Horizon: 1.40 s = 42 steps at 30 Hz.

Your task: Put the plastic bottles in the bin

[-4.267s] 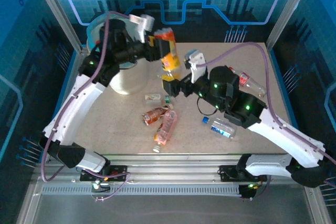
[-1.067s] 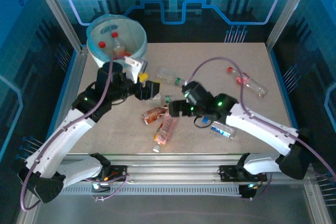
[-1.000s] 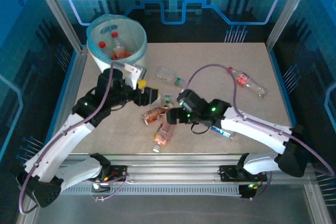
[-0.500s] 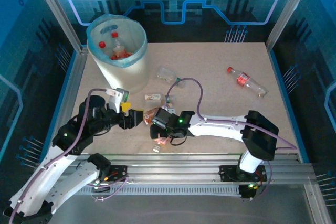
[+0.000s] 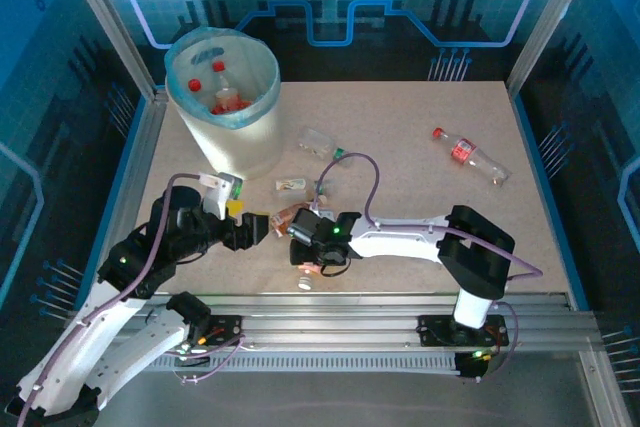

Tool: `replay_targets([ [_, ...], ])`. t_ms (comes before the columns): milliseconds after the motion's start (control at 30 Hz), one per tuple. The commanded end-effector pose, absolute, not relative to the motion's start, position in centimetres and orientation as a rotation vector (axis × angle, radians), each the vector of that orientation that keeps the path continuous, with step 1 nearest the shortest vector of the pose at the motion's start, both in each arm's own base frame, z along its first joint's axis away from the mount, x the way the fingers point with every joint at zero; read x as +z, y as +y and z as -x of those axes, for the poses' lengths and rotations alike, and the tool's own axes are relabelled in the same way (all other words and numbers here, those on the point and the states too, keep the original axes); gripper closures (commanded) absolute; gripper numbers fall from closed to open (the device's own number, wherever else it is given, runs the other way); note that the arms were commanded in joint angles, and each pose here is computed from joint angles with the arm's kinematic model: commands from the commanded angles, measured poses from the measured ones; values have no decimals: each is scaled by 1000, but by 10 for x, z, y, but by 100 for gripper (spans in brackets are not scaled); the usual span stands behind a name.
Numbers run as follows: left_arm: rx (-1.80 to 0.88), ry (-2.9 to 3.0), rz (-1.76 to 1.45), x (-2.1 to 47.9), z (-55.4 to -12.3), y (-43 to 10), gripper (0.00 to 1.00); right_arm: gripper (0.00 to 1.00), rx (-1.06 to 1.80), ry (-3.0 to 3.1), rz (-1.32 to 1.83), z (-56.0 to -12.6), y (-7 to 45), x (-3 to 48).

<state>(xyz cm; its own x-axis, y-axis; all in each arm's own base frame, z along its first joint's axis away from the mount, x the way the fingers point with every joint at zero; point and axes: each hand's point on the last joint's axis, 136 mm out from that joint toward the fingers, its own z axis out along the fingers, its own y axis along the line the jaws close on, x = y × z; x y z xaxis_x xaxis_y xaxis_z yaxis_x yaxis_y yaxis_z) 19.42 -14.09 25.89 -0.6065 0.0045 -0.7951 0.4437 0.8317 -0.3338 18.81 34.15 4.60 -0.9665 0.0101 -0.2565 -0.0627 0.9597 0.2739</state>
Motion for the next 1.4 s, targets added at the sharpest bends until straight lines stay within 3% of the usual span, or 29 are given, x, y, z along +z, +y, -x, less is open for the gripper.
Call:
replay_targets([
  [0, -636, 2140, -294, 271, -194, -137, 20, 29, 376, 2885, 0, -185, 329, 34],
  [333, -684, 2078, -265, 310, -202, -143, 20, 38, 383, 2770, 36, -186, 308, 81],
  [633, -853, 2003, -314, 357, -216, -176, 19, 40, 454, 2389, 236, -195, 292, 179],
  [867, -1143, 1959, -387, 392, -221, -222, 17, 41, 611, 2026, 511, -193, 297, 275],
  [967, -1189, 1959, -397, 396, -223, -235, 16, 37, 649, 1934, 609, -186, 299, 301],
  [1367, -1250, 1983, -382, 383, -218, -255, 18, 40, 840, 1807, 765, -156, 309, 334],
])
